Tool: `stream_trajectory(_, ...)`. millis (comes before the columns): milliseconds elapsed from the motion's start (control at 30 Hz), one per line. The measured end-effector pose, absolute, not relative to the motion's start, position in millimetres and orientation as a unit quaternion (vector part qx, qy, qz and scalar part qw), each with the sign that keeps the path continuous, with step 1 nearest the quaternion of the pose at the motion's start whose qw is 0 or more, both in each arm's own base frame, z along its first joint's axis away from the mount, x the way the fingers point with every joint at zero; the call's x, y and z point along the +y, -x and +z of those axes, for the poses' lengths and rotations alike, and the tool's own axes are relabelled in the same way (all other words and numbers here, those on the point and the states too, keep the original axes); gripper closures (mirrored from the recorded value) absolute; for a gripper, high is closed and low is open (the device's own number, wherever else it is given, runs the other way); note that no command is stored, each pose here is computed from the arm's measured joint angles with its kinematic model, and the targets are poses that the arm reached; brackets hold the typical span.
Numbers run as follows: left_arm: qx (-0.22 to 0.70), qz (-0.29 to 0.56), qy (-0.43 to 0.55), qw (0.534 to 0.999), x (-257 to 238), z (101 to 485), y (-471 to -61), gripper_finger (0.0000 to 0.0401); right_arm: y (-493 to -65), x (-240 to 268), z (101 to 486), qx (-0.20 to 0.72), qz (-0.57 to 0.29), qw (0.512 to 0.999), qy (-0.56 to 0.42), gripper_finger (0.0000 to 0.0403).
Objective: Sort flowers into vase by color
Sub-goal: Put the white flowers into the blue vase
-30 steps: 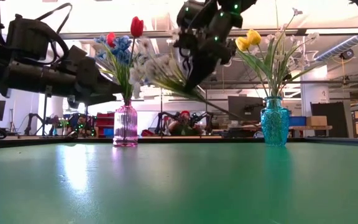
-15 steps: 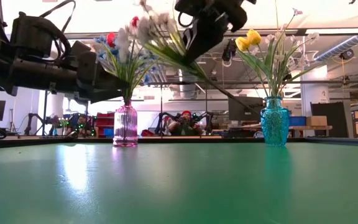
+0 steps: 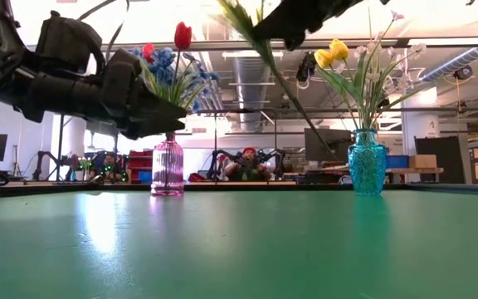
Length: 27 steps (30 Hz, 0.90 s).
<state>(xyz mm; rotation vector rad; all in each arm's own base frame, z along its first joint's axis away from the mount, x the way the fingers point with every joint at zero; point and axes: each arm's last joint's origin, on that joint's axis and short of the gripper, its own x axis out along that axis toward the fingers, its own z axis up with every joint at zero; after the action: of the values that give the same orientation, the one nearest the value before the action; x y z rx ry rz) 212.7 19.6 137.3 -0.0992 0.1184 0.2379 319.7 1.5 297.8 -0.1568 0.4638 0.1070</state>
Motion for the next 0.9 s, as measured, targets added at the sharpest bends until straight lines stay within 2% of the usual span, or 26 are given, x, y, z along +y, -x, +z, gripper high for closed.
stream_trajectory(100,0.054,0.113,0.049,0.991,17.4,140.0,-215.8,0.0085,-303.1,3.3,301.8,0.177,0.024,0.981,0.068,0.0390)
stream_trajectory(300,0.030,0.091,0.019,0.995,8.7,155.3,-232.4,0.0085,-269.3,-1.7,307.5,0.098,-0.089,0.990,0.058,0.0390)
stream_trajectory(567,0.016,0.078,-0.014,0.997,1.9,167.7,-280.4,0.0085,-231.4,-7.9,312.3,-0.023,-0.198,0.978,0.057,0.0390)
stream_trajectory(900,0.021,0.086,-0.051,0.995,8.2,152.2,-343.9,0.0085,-188.5,-9.3,317.8,-0.065,-0.295,0.949,0.089,0.0390)
